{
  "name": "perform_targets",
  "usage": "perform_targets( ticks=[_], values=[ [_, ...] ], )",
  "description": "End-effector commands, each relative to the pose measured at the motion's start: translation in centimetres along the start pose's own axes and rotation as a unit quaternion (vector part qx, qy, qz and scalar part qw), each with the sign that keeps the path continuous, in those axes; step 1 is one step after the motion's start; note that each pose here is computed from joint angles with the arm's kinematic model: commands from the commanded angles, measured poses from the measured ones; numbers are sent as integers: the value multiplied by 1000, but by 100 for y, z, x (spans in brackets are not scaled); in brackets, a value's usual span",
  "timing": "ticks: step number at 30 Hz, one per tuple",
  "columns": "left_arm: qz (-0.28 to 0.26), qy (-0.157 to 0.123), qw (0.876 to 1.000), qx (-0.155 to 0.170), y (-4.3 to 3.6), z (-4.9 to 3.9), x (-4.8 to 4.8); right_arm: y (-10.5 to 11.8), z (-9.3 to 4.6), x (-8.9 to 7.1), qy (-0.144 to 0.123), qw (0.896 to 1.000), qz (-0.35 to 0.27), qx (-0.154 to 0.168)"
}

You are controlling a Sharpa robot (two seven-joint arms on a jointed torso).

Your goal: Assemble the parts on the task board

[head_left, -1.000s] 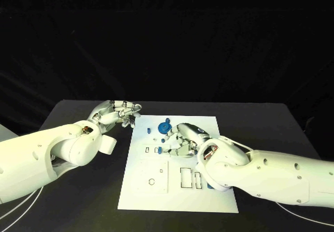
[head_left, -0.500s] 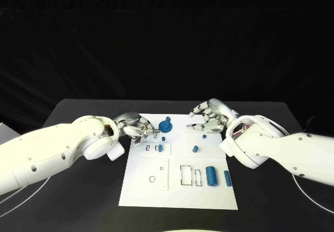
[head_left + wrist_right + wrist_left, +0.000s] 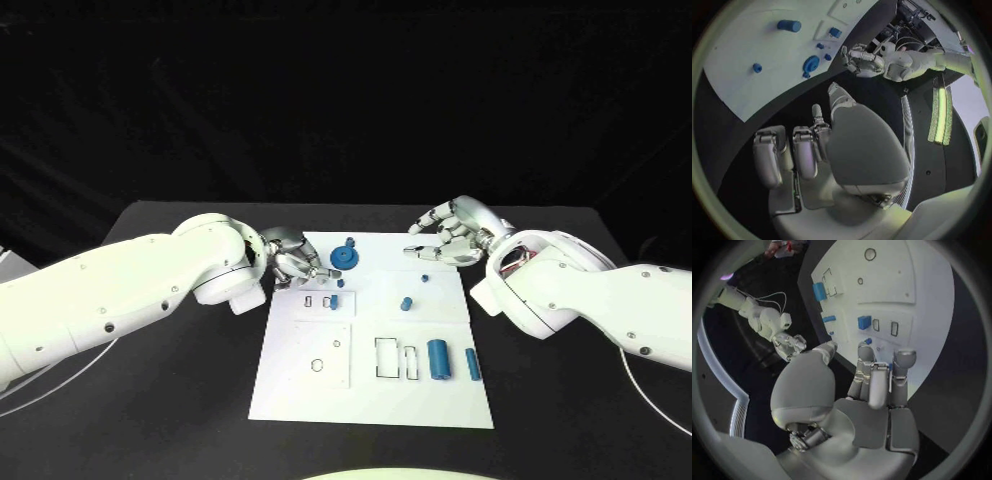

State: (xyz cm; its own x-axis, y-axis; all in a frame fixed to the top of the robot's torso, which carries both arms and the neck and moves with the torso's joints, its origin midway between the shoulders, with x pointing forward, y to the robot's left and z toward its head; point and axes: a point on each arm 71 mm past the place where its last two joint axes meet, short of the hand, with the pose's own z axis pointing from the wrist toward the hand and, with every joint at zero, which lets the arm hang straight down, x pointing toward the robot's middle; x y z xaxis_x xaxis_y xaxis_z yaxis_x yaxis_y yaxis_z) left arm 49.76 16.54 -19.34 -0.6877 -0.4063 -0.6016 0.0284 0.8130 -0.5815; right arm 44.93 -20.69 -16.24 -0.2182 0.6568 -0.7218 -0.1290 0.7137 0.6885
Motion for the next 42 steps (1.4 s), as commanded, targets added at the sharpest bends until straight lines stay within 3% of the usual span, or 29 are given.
perform_targets(
  ticks=[1,9,21,42],
  values=[
    [48,33,998,-34,-11,30,23,-19,4,5,12,1000,1,5],
    [78,60,994,-48,-84,121,6,-41,21,2,13,1000,-1,11],
    [92,80,991,-54,-175,255,54,-50,35,4,12,1000,-2,15],
    [111,103,986,-62,-214,336,113,-41,50,25,12,1000,-1,16]
  ],
)
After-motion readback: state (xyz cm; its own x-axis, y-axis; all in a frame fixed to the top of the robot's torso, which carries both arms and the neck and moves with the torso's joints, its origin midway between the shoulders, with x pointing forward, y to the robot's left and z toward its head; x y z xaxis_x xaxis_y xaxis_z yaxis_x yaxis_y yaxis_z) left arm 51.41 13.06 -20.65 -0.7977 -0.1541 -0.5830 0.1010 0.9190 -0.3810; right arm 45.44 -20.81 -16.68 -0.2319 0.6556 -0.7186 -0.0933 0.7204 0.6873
